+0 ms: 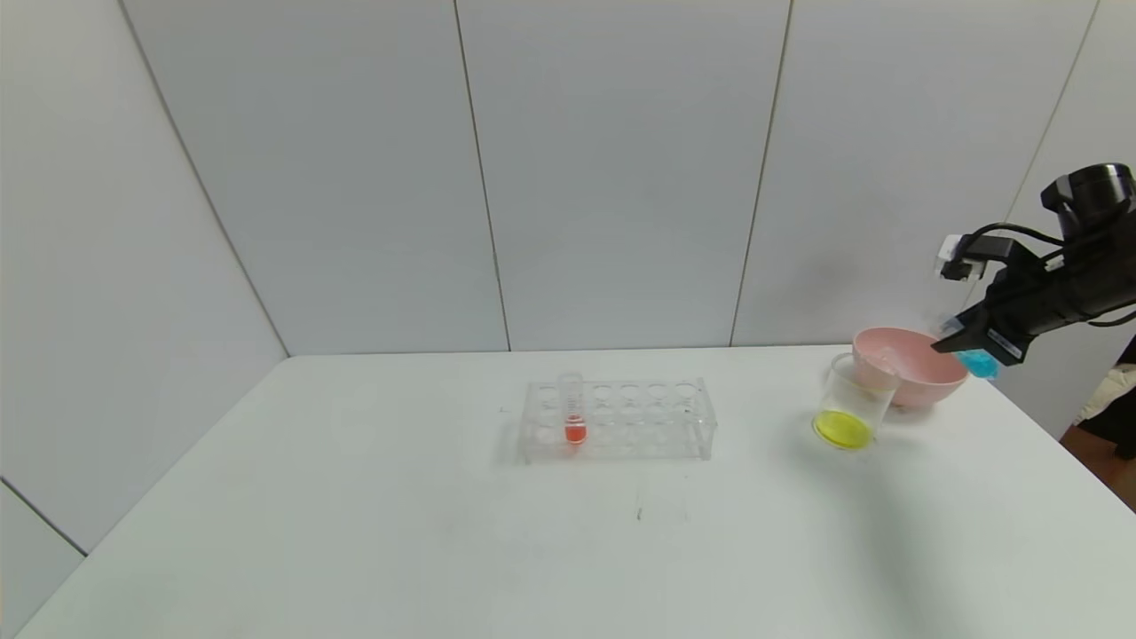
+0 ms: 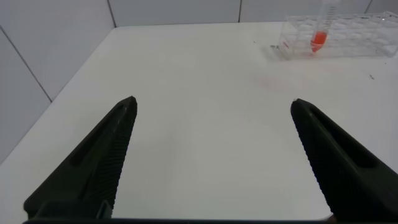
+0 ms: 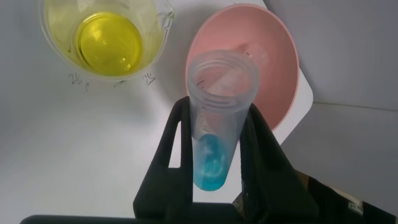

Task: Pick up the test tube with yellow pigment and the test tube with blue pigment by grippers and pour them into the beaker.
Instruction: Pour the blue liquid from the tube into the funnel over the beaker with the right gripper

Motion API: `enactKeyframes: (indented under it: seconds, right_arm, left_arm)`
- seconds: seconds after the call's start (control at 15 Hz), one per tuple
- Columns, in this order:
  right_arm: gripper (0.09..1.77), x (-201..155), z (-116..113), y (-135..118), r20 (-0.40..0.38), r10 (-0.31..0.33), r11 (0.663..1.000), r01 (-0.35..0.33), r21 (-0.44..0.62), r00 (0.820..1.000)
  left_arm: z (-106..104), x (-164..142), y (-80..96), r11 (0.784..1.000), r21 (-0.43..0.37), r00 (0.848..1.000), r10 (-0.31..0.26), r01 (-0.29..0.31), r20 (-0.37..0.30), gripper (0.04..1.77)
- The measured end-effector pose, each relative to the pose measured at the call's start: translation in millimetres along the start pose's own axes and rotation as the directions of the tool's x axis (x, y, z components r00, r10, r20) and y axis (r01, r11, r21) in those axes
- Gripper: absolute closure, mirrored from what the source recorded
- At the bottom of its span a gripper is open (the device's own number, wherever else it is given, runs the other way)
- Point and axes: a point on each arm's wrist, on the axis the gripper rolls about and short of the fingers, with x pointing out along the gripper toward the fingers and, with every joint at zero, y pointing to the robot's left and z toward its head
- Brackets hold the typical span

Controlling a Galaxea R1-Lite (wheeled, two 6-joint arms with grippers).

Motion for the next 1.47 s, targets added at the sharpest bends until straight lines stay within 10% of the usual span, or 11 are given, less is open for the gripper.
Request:
enactKeyframes:
  seconds: [1.47]
  right_arm:
    - [1.36,4.3,48.4,37.1,-0.250,-0.123,0.956,0.048,-0.289,0.960]
  left_arm:
    - [0.0,0.0,0.0,1.000,0.000,1.000,0.000,0.000,0.000,0.05]
